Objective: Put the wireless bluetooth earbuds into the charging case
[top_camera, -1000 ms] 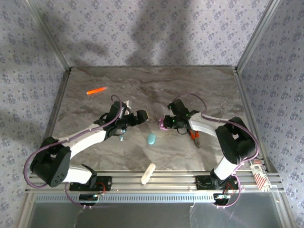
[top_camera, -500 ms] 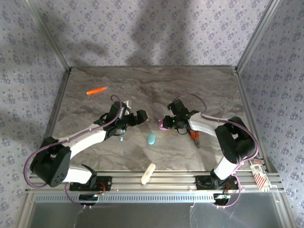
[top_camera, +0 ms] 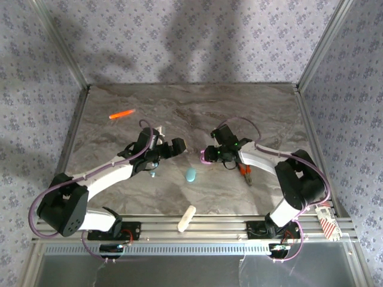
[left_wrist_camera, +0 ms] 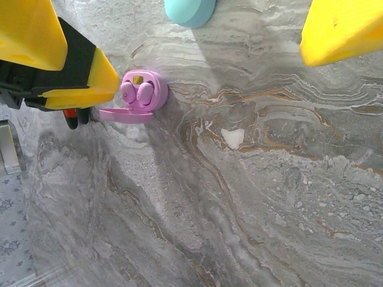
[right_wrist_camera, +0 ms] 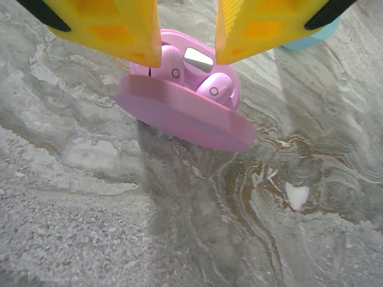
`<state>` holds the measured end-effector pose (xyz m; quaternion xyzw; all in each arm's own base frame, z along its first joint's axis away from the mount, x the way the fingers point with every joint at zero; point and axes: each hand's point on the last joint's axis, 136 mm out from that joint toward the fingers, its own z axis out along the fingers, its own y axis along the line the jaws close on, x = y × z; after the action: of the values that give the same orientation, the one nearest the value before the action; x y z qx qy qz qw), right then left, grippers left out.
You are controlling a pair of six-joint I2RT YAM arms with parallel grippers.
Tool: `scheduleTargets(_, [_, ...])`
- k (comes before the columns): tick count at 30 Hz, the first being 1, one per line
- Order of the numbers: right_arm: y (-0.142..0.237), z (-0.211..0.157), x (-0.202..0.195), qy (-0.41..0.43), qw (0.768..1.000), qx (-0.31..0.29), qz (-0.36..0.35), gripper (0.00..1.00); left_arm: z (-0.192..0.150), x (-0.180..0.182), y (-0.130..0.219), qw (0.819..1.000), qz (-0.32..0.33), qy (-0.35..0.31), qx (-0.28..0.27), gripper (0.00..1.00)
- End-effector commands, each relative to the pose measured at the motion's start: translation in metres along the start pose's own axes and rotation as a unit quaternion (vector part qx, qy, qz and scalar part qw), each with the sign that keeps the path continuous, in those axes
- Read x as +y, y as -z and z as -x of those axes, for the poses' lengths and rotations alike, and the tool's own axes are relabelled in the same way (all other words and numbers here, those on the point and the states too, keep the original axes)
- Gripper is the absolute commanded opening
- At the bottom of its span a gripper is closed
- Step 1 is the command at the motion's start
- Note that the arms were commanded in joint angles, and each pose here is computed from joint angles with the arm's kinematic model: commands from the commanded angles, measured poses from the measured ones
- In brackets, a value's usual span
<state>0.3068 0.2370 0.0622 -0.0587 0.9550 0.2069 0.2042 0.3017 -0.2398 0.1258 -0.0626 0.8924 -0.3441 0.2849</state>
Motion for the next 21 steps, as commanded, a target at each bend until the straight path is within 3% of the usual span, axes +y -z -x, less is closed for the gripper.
scheduleTargets(1, [0.020, 0.010, 0.007, 0.013, 1.000, -0.018, -0.002, 0.31, 0.002, -0.003, 0.007, 1.000, -0.004, -0.011, -0.009, 1.00])
scheduleTargets(9, [0.047, 0.010, 0.005, 0.014, 0.999, -0.041, -0.010, 0.30, 0.001, -0.008, 0.017, 1.000, -0.013, -0.014, -0.010, 1.00])
scheduleTargets(21, [0.054, 0.007, 0.013, 0.029, 0.999, -0.037, -0.014, 0.24, -0.022, -0.011, 0.028, 0.999, -0.032, -0.026, 0.018, 1.00])
